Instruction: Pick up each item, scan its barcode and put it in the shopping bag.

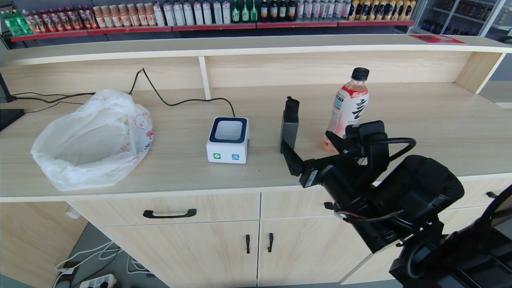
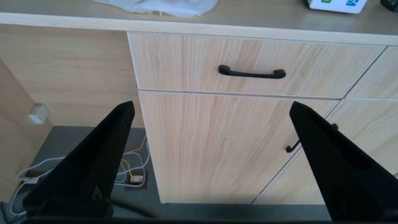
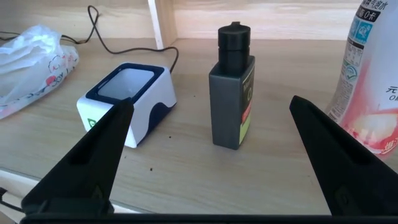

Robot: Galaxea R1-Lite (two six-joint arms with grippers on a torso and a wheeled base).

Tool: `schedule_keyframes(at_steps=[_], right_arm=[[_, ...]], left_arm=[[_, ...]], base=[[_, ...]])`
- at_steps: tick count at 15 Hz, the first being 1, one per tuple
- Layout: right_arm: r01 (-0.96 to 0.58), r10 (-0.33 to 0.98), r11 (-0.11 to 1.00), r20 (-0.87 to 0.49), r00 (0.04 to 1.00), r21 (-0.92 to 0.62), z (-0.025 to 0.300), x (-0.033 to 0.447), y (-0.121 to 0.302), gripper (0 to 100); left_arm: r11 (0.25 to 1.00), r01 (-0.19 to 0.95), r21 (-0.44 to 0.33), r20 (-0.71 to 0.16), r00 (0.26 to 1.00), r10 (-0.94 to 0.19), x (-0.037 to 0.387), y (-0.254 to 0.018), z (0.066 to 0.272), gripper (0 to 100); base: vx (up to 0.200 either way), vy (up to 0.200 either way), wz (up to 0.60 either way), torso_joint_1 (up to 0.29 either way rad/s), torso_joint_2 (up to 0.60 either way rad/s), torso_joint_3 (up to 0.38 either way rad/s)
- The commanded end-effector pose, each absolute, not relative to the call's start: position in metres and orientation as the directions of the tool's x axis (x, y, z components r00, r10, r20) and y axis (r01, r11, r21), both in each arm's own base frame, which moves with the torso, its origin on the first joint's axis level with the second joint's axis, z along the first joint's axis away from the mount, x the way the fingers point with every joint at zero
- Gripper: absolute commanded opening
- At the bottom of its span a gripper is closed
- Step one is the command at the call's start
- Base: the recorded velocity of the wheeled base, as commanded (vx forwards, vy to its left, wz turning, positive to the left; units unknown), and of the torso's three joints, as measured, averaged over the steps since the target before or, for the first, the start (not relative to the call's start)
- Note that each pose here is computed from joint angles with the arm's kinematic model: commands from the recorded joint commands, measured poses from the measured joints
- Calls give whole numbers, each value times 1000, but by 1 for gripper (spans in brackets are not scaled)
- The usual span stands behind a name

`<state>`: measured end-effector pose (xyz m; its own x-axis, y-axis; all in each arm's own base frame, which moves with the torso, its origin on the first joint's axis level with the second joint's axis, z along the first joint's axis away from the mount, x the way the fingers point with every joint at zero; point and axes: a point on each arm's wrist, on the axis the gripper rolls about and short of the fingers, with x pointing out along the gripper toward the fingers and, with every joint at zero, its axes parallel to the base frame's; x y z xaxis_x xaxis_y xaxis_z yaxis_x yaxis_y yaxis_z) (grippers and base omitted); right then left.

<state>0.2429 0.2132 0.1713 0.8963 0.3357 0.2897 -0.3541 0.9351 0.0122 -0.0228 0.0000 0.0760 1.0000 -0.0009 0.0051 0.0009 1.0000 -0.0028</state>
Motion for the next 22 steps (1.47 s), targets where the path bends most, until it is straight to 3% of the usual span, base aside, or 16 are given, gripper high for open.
schedule_keyframes(at_steps=[1,5,9,22], right_arm=[[-354,333,935,295,895,19,173,243,213,100],[-338,323,941,269,908,13,164,246,216,100],[-195,175,979,254,951,57,161,255,219,100],[-169,150,984,246,958,56,156,264,216,100]], left_arm=[[1000,0,-3,5,1000,0,-23,0,76,100],[1000,2,-2,5,1000,-2,-23,0,76,100],[1000,2,-2,5,1000,-2,-23,0,76,100],[1000,0,-3,5,1000,0,-23,0,76,100]], base=[[0,200,0,-12,2,7],[0,0,0,0,0,0],[0,0,0,0,0,0],[31,0,0,0,0,0]])
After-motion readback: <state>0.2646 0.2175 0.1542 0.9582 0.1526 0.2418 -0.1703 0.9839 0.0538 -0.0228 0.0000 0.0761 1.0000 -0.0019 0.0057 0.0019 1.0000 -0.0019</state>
